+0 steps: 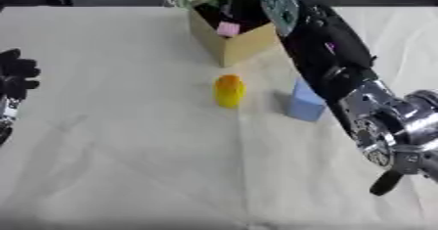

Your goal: Pick up objects on the table and place them in the box.

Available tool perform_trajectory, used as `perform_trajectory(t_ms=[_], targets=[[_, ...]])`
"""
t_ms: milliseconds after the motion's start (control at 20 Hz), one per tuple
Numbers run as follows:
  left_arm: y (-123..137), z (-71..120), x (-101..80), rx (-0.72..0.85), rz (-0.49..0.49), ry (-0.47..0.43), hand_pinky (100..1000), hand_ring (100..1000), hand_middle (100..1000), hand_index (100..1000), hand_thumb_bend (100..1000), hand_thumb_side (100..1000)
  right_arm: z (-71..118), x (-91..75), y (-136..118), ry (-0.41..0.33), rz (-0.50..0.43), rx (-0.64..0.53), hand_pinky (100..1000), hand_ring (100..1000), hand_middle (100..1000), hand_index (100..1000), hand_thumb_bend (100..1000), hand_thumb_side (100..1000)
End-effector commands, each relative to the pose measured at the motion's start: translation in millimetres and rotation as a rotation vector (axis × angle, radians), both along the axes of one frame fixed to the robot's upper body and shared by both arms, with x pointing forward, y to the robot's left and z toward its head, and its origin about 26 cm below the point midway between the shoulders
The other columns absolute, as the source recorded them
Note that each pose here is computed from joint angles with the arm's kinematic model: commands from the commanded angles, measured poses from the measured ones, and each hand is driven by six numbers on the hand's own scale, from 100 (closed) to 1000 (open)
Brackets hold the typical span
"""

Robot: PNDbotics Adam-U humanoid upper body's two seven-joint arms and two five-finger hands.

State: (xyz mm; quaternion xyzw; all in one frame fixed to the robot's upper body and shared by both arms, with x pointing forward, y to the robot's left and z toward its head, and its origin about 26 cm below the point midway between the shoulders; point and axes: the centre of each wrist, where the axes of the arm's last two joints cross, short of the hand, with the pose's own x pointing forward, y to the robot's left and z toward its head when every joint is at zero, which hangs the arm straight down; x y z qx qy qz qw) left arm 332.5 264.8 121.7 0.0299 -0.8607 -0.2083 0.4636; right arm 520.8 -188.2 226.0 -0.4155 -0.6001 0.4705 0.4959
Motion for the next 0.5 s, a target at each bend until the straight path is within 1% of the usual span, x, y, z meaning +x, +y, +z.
perform_trajectory(t_ms=[50, 100, 200, 250, 300, 350, 450, 500], targets=[[-1, 10.9, 0.8, 0.006, -0.013, -0.036, 773, 786, 736, 896, 242, 652, 8.5, 1.7, -8, -0.073, -0.086, -0.005, 675, 703, 634, 957, 100, 100], [-1, 11.1, 0.8, 0.006, -0.012, -0.037, 773, 786, 736, 896, 243, 651, 6.7, 2.0, -11, -0.083, -0.115, -0.003, 682, 719, 674, 970, 100, 100], [-1, 11.4, 0.8, 0.005, -0.012, -0.038, 773, 786, 736, 896, 243, 652, 3.5, 2.6, -16, -0.091, -0.166, -0.007, 692, 738, 725, 990, 100, 100], [-1, 11.4, 0.7, 0.005, -0.011, -0.038, 773, 786, 736, 896, 243, 652, 2.5, 2.7, -18, -0.096, -0.193, -0.008, 703, 754, 758, 999, 100, 176], [-1, 11.4, 0.7, 0.005, -0.011, -0.038, 773, 786, 736, 896, 243, 652, 1.3, 2.8, -19, -0.098, -0.215, -0.009, 705, 756, 764, 1000, 100, 192], [-1, 11.3, 0.6, 0.005, -0.01, -0.037, 773, 786, 736, 896, 243, 652, 0.0, 3.0, -20, -0.099, -0.233, -0.011, 710, 764, 793, 1000, 100, 273], [0, 11.1, 0.5, 0.005, -0.009, -0.037, 773, 786, 736, 896, 244, 652, -1.5, 3.1, -23, -0.109, -0.267, -0.017, 729, 784, 840, 1000, 112, 331], [0, 11.0, 0.4, 0.006, -0.008, -0.037, 773, 786, 736, 896, 243, 652, -2.1, 3.1, -24, -0.117, -0.283, -0.024, 731, 786, 844, 1000, 116, 337]])
